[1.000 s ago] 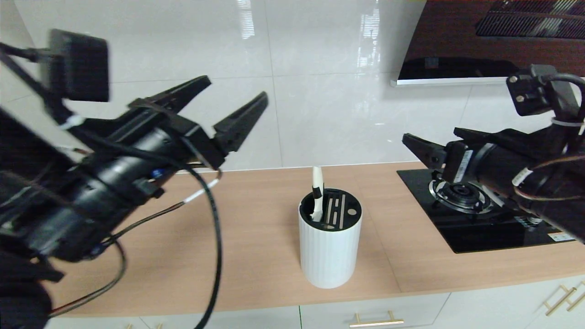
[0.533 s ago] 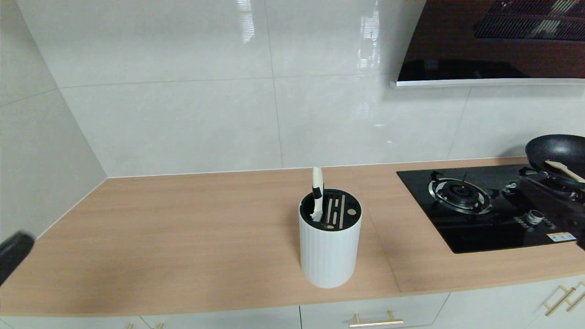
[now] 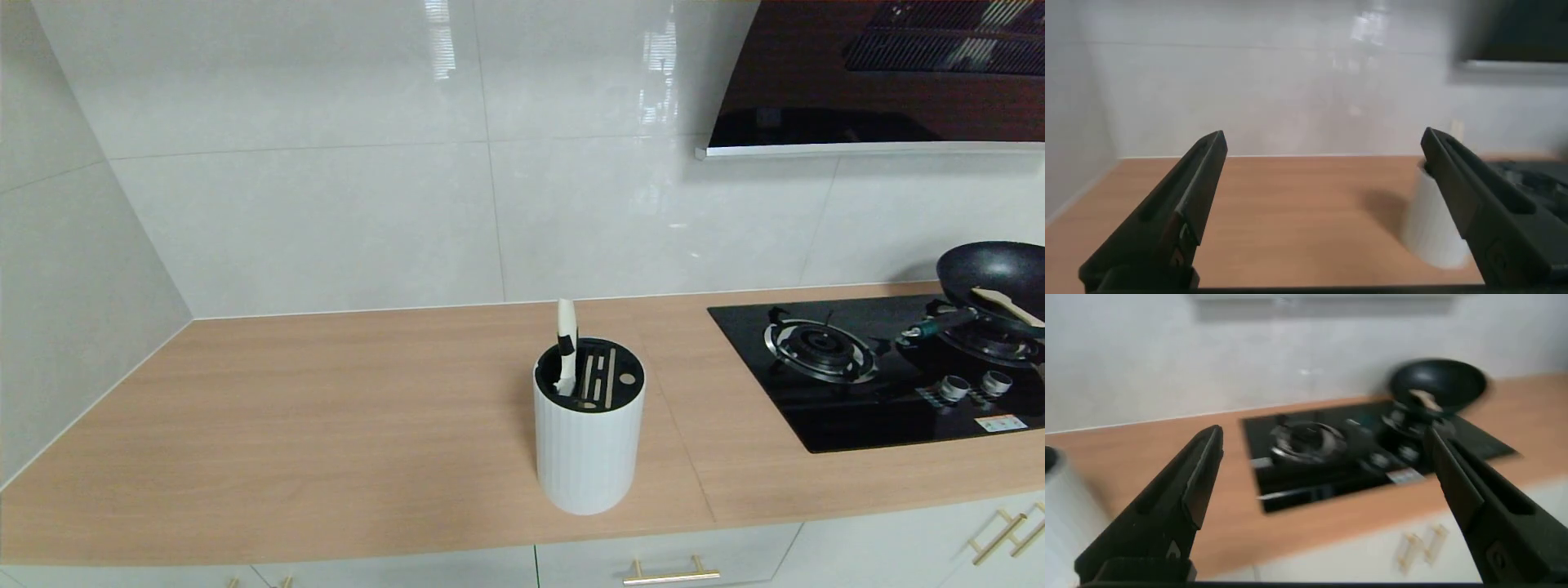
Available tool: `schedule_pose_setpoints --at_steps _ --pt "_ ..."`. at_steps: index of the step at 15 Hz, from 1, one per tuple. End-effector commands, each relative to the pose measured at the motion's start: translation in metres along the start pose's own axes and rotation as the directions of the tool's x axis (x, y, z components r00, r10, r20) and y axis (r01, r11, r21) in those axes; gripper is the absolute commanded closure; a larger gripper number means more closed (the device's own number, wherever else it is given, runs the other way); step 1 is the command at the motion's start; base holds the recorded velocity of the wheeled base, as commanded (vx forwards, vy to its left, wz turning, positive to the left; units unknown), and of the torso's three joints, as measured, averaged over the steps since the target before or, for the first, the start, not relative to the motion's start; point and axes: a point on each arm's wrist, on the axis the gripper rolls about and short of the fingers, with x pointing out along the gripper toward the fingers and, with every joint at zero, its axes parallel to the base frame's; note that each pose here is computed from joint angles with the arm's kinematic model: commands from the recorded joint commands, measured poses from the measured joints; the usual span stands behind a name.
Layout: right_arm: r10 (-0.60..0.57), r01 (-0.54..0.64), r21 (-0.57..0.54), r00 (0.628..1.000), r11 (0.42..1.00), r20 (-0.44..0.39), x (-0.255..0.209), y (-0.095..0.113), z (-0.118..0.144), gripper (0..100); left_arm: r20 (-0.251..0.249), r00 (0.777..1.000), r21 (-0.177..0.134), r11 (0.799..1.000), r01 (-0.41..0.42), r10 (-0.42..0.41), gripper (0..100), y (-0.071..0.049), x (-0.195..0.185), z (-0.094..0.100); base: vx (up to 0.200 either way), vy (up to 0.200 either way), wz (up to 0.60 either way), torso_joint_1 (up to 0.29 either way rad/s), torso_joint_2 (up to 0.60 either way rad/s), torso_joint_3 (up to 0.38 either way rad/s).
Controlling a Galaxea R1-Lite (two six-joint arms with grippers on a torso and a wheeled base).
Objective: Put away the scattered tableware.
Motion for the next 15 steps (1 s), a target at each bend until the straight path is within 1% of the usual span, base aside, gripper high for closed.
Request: schedule_pose_setpoints --at_steps 1,2,3,4,5,6,7,8,9,10,11,12,13,14,15 --pt "-0.079 0.076 0.033 0.993 0.997 0.086 -0.033 -0.012 -0.017 0 0.019 0.999 0.000 0.999 -0.045 0.045 0 -0.001 -0.008 -0.012 0.000 0.000 0.00 0.000 0.00 0.000" --pt "-0.095 0.092 0.033 0.992 0.995 0.086 -0.036 -0.012 -0.022 0 -0.010 0.999 -0.022 0.998 -0.052 0.051 0 -0.001 -0.006 -0.021 0.000 0.000 0.00 0.000 0.00 0.000" --pt "-0.105 0.102 0.034 0.990 0.994 0.093 -0.037 -0.012 -0.024 0 -0.043 0.998 -0.012 0.998 -0.054 0.053 0 0.000 -0.004 -0.031 0.000 0.000 0.00 0.000 0.00 0.000" --pt "-0.094 0.093 0.021 0.992 0.995 0.086 -0.037 -0.010 -0.031 0 -0.113 0.992 0.016 0.998 -0.057 0.059 0 0.001 0.000 -0.052 0.000 0.000 0.00 0.000 0.00 0.000" --pt "-0.060 0.060 0.004 0.994 0.998 0.089 -0.039 -0.008 -0.043 0 -0.168 0.984 0.040 0.998 -0.056 0.062 0 0.002 0.003 -0.069 0.000 0.000 0.00 0.000 0.00 0.000" --pt "0.001 0.000 -0.023 0.999 1.000 0.052 -0.037 -0.004 -0.061 0 -0.214 0.975 0.063 0.997 -0.052 0.065 0 0.003 0.004 -0.087 0.000 0.000 0.00 0.000 0.00 0.000" --pt "0.011 -0.010 -0.024 0.999 1.000 0.043 -0.034 -0.002 -0.072 0 -0.237 0.969 0.072 0.996 -0.050 0.066 0 0.004 0.005 -0.101 0.000 0.000 0.00 0.000 0.00 0.000" --pt "0.021 -0.020 -0.016 0.999 1.000 0.050 -0.033 -0.001 -0.072 0 -0.256 0.964 0.053 0.997 -0.057 0.068 0 0.004 0.005 -0.103 0.000 0.000 0.00 0.000 0.00 0.000" --pt "0.027 -0.027 -0.011 0.998 1.000 0.050 -0.033 -0.001 -0.072 0 -0.261 0.963 0.029 0.998 -0.062 0.067 0 0.004 0.005 -0.104 0.000 0.000 0.00 0.000 0.00 0.000" --pt "0.051 -0.051 -0.013 0.998 0.999 0.038 -0.033 -0.001 -0.074 0 -0.262 0.963 0.039 0.998 -0.056 0.064 0 0.004 0.005 -0.104 0.000 0.000 0.00 0.000 0.00 0.000" --pt "0.088 -0.088 -0.015 0.996 0.996 0.003 -0.033 0.000 -0.077 0 -0.279 0.958 0.063 0.997 -0.046 0.062 0 0.004 0.004 -0.106 0.000 0.000 0.00 0.000 0.00 0.000" --pt "0.099 -0.099 -0.017 0.995 0.995 -0.015 -0.033 0.001 -0.079 0 -0.282 0.958 0.071 0.997 -0.044 0.062 0 0.004 0.004 -0.106 0.000 0.000 0.00 0.000 0.00 0.000" --pt "0.108 -0.109 -0.006 0.992 0.994 -0.067 -0.034 0.001 -0.085 0 -0.284 0.958 0.080 0.996 -0.030 0.052 0 0.004 0.004 -0.106 0.000 0.000 0.00 0.000 0.00 0.000" --pt "0.114 -0.112 0.040 0.991 0.993 -0.068 -0.034 0.001 -0.085 0 -0.286 0.957 0.093 0.996 -0.015 0.041 0 0.004 0.004 -0.107 0.000 0.000 0.00 0.000 0.00 0.000" --pt "0.132 -0.128 0.059 0.989 0.990 -0.070 -0.034 0.002 -0.085 0 -0.288 0.957 0.106 0.994 -0.005 0.035 0 0.004 0.004 -0.107 0.000 0.000 0.00 0.000 0.00 0.000"
